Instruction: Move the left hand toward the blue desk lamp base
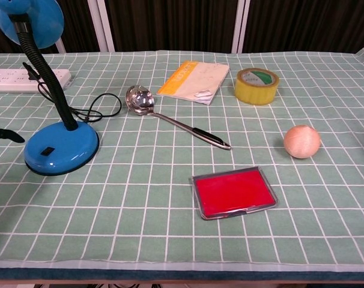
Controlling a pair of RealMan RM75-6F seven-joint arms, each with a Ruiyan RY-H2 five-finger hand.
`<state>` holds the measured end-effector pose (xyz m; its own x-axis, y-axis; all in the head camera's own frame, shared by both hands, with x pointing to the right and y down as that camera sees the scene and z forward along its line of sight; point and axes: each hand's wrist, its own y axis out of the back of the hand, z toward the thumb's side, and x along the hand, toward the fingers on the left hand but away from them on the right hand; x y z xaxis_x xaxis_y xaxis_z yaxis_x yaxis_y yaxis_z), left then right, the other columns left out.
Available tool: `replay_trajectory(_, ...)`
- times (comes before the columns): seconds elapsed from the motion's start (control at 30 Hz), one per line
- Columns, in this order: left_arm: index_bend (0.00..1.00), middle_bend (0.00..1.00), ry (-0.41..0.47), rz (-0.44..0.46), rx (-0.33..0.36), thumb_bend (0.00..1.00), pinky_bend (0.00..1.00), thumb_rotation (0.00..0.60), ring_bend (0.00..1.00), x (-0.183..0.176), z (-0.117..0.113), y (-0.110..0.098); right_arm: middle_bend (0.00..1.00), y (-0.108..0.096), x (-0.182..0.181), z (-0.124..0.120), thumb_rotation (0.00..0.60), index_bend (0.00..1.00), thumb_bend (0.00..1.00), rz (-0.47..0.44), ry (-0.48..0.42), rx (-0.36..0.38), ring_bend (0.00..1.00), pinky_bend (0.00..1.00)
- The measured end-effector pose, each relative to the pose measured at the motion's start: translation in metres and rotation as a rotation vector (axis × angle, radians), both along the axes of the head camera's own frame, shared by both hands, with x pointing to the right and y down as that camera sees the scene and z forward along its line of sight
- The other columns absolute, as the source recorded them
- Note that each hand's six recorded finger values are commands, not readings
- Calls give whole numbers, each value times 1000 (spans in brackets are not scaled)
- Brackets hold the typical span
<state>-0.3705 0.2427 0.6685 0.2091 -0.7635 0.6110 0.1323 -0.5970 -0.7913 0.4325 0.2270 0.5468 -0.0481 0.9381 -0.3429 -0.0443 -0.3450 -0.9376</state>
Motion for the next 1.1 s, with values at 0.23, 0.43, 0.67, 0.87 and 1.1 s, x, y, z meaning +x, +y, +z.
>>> replay_trajectory(0.23, 175, 853, -16, 5, -8, 797, 833, 600, 815, 5, 5, -4, 37, 0, 0, 0, 600, 125, 168, 1, 3, -3, 75, 0)
replay_trajectory(0.43, 175, 852, -22, 20, -17, 796, 833, 600, 814, 12, 7, -6, 37, 0, 0, 1, 600, 126, 168, 1, 3, -3, 74, 0)
replay_trajectory(0.67, 175, 852, -29, 43, -28, 796, 833, 600, 815, 21, 11, -6, 37, 0, 0, 1, 600, 125, 168, -1, 3, -5, 75, 0)
replay_trajectory(0.87, 177, 852, -35, 59, -30, 797, 833, 600, 815, 27, 14, -4, 37, 0, 0, 1, 600, 125, 168, -1, 1, -6, 74, 0)
replay_trajectory(1.1, 180, 852, -53, 69, -29, 796, 833, 600, 815, 28, 16, -5, 37, 0, 0, 0, 600, 125, 168, 0, -1, -6, 75, 0)
